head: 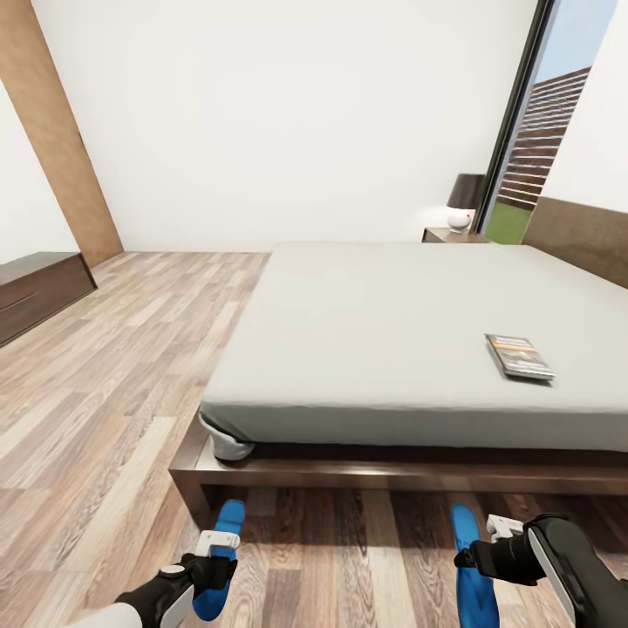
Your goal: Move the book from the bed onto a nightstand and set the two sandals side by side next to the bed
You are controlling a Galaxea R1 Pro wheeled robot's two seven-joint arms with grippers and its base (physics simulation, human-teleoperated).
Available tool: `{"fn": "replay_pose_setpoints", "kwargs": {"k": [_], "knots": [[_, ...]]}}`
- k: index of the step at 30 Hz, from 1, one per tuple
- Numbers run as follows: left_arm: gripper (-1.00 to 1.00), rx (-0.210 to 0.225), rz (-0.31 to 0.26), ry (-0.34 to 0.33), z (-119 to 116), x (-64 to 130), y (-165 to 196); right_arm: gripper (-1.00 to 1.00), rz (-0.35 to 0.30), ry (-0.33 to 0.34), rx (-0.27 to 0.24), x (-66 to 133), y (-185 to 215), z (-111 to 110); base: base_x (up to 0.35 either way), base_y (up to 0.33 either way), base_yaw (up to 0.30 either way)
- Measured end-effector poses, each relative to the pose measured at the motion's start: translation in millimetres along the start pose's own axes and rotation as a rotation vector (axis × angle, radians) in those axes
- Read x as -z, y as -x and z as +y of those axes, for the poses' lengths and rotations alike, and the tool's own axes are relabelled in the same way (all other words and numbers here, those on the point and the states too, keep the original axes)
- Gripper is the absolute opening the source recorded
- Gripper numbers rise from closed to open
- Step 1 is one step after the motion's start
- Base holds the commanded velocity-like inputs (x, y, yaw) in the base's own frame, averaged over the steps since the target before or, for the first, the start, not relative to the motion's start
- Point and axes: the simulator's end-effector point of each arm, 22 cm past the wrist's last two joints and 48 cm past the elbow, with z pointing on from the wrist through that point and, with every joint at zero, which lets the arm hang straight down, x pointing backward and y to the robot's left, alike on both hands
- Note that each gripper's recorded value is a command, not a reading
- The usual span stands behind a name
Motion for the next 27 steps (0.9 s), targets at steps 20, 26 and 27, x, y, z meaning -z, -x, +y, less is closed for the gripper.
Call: {"fn": "replay_pose_setpoints", "kwargs": {"k": [20,26,27], "knots": [[-1.00,-0.001,-0.012,0.001,1.0,-3.3,-0.8,-1.00,-0.001,-0.001,-0.001,-3.2,-1.2,-2.9,0.010,0.015,0.000],[-1.00,0.000,-0.004,0.000,0.3,-11.6,-10.5,-1.00,0.010,-0.004,-0.003,-13.7,-6.7,-6.9,0.000,0.000,0.000],[-1.00,0.000,0.000,0.000,0.4,-12.6,-12.5,-1.00,0.014,-0.005,-0.004,-15.2,-7.7,-7.6,0.000,0.000,0.000]]}}
